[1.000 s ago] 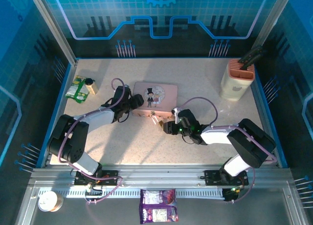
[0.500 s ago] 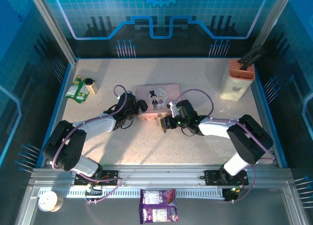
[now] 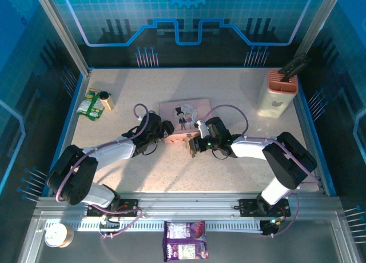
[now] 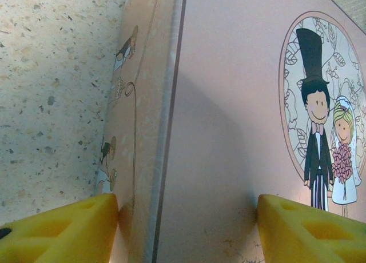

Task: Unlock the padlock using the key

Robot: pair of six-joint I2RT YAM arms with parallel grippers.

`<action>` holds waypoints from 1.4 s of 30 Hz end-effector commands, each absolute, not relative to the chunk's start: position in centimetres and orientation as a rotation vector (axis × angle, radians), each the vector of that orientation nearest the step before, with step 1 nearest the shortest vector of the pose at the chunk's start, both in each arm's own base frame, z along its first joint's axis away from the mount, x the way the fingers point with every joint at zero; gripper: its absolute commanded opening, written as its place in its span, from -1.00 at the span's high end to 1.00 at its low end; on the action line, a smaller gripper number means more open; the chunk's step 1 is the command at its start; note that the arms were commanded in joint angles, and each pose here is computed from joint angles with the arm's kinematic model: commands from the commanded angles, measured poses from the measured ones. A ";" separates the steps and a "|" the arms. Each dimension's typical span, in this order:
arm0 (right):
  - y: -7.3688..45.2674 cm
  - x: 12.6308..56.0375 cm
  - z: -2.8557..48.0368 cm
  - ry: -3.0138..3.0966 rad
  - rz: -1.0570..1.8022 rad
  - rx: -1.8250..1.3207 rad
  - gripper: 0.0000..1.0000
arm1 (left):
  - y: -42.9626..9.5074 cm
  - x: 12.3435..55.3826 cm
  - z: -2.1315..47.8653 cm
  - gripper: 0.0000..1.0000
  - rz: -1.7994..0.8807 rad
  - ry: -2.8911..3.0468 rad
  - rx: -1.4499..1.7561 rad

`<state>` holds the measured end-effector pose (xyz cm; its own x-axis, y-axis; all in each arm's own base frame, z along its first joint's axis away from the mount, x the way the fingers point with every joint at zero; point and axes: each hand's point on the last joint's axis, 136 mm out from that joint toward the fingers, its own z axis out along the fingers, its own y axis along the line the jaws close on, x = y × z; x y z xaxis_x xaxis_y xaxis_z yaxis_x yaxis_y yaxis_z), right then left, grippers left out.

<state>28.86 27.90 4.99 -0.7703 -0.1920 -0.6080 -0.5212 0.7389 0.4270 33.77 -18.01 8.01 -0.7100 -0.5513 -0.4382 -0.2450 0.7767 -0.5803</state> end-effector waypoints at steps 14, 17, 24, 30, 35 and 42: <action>28.2 29.1 3.5 2.466 0.871 -0.437 0.55 | -18.2 30.2 5.3 -0.30 -0.616 2.491 -0.645; 27.9 29.1 3.3 2.491 0.875 -0.369 0.70 | -18.2 30.0 5.4 -0.30 -0.622 2.474 -0.661; 27.2 29.4 3.4 2.518 0.971 -0.089 0.92 | -19.4 29.5 5.1 -0.31 -0.686 2.454 -0.681; 25.8 29.9 4.2 2.439 0.980 0.114 1.00 | -20.9 29.1 5.0 -0.31 -0.728 2.456 -0.675; 25.4 30.2 5.9 2.336 1.026 0.185 1.00 | -21.3 29.0 5.4 -0.31 -0.724 2.471 -0.634; 25.3 30.0 6.9 2.222 1.046 0.312 1.00 | -21.8 28.8 5.2 -0.31 -0.743 2.474 -0.629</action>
